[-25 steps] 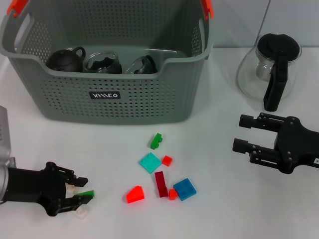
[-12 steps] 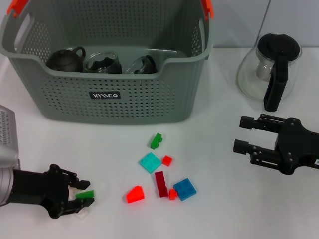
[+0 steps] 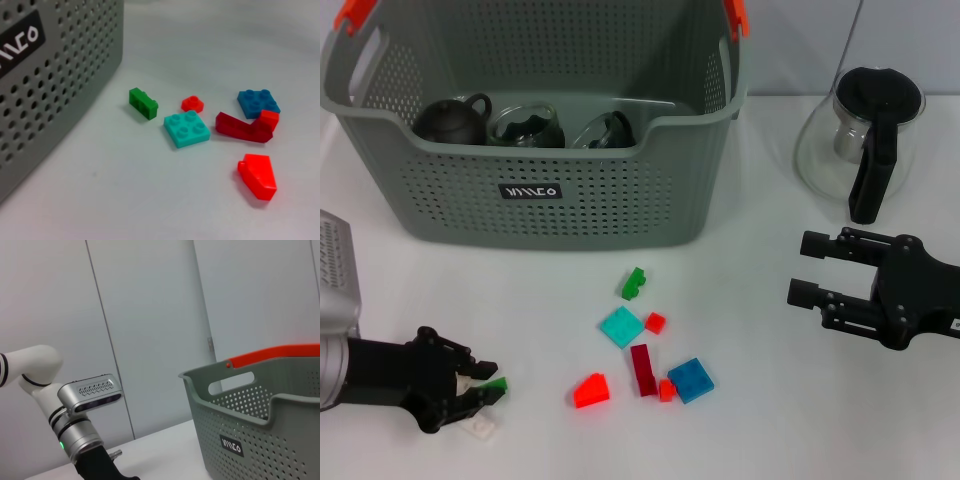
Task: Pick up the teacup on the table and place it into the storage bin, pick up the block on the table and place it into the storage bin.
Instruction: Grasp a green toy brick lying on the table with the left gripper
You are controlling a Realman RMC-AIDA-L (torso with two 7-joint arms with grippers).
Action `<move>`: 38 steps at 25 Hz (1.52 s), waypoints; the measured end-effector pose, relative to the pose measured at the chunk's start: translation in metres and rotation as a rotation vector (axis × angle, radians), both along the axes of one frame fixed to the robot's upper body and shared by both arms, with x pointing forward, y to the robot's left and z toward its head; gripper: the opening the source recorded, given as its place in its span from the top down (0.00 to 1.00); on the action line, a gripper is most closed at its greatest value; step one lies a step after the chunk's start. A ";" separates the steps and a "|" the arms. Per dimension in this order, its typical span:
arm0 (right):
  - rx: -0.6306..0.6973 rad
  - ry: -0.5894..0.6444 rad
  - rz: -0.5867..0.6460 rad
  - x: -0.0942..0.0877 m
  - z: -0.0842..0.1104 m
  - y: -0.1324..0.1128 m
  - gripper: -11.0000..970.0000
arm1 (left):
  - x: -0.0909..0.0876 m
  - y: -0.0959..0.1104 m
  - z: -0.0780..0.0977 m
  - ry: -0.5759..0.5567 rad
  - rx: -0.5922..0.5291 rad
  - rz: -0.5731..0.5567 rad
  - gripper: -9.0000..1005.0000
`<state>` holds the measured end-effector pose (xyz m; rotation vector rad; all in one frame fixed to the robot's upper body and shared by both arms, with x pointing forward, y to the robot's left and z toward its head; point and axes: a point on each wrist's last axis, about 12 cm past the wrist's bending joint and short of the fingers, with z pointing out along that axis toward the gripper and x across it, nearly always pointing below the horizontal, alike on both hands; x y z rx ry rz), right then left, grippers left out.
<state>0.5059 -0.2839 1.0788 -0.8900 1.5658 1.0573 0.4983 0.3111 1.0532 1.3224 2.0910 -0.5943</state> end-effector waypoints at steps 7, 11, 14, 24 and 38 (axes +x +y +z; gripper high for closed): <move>0.004 0.010 0.000 0.001 0.001 0.000 0.30 | 0.001 0.003 0.002 -0.014 -0.006 0.024 0.73; 0.003 0.010 0.002 0.001 0.001 0.001 0.30 | 0.003 0.005 0.005 -0.024 -0.005 0.031 0.73; 0.002 0.010 0.003 0.001 0.001 0.001 0.30 | 0.002 0.005 0.006 -0.022 -0.008 0.028 0.73; 0.001 0.009 0.003 0.001 0.001 0.001 0.30 | 0.000 0.002 0.003 -0.008 -0.016 0.021 0.73; 0.001 0.009 0.005 0.001 0.001 0.001 0.30 | -0.002 0.005 -0.001 -0.004 -0.011 0.044 0.72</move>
